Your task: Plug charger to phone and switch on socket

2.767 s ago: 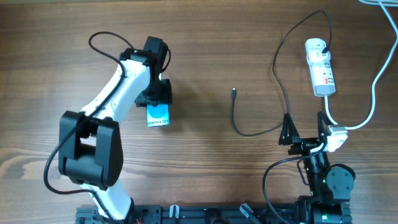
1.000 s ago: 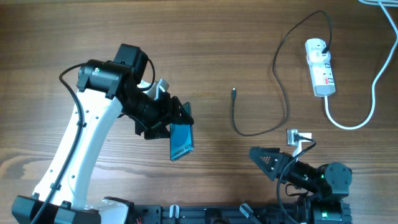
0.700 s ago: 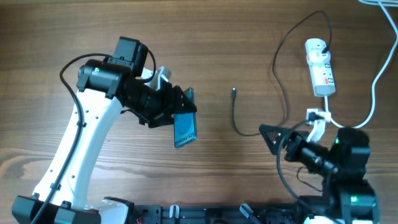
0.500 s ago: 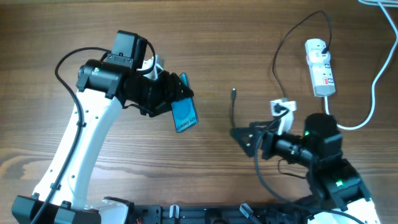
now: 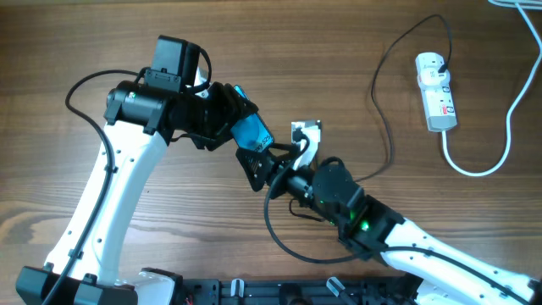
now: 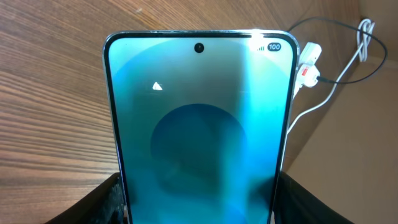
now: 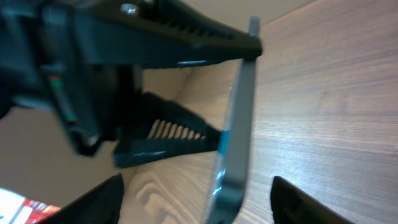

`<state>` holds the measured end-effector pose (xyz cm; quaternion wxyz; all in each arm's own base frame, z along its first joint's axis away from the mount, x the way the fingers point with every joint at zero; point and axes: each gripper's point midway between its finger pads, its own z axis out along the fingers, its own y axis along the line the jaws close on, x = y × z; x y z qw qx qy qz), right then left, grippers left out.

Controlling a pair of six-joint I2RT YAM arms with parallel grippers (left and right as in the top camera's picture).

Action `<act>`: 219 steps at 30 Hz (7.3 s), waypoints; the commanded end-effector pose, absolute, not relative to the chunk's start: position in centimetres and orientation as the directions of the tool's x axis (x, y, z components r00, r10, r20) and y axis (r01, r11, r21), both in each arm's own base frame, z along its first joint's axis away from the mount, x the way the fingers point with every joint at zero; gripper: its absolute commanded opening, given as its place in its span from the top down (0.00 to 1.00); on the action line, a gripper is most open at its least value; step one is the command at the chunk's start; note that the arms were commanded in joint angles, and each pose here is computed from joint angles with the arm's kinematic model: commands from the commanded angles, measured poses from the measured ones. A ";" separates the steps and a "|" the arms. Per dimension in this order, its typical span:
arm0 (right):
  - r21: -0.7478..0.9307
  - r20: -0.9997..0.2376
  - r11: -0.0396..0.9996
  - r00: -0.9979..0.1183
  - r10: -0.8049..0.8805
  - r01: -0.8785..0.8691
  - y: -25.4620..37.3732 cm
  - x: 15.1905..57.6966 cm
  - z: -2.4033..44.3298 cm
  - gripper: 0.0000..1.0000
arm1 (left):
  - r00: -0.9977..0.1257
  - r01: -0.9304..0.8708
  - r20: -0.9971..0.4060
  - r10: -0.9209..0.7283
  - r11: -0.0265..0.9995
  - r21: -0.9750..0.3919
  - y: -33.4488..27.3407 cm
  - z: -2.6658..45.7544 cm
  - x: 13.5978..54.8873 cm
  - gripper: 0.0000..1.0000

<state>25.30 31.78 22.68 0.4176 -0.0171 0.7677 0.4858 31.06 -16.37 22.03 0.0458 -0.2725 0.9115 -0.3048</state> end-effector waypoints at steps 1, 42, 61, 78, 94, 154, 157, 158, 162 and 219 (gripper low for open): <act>0.722 -0.668 0.560 -0.622 0.409 -0.406 32.0 26.6 21.9 0.36 | -0.843 -0.459 0.068 -0.533 0.648 -0.607 -16.4 23.4 31.2 0.74; 0.991 -0.059 0.127 -0.763 0.643 0.031 33.1 27.3 22.4 0.96 | -0.834 -0.482 0.062 -0.549 0.668 -0.567 -15.7 22.7 30.8 0.22; 0.894 0.444 -0.195 -0.859 0.255 0.404 32.7 25.0 26.4 0.96 | -0.643 -0.458 -0.388 -0.660 0.737 -0.496 -3.9 30.4 20.9 0.00; 0.858 0.510 -0.120 -0.802 0.311 0.500 32.6 25.2 23.2 0.95 | -0.565 -0.627 0.110 -0.818 0.339 -0.701 -11.0 21.9 28.1 0.47; 0.890 0.453 -0.215 -0.840 0.300 0.403 32.9 25.4 26.2 0.96 | -0.647 -0.562 0.150 -0.748 0.335 -0.756 -13.8 22.9 29.1 0.75; 0.184 -0.395 0.982 -0.913 0.107 0.035 17.3 36.4 -4.1 0.77 | -0.879 -0.262 -0.190 -0.437 0.776 -0.574 -12.3 16.6 29.9 0.96; 0.158 -0.351 0.986 -0.931 0.098 0.045 16.7 35.3 -4.8 0.77 | -0.886 -0.286 -0.156 -0.436 0.780 -0.556 -12.4 15.1 30.3 0.96; 0.147 -0.335 0.988 -0.938 0.095 0.047 16.5 34.9 -5.0 0.76 | -0.888 -0.282 -0.154 -0.434 0.777 -0.563 -12.6 15.1 30.6 0.95; 0.118 -0.288 0.992 -0.954 0.086 0.054 15.9 33.7 -5.5 0.80 | -0.886 -0.224 -0.189 -0.424 0.747 -0.625 -13.9 15.2 33.0 0.93; 0.804 -0.543 0.194 -0.827 -0.149 -0.563 31.6 22.8 23.5 0.95 | -0.848 0.517 -0.523 -0.083 0.085 -0.852 -16.5 29.9 33.5 0.96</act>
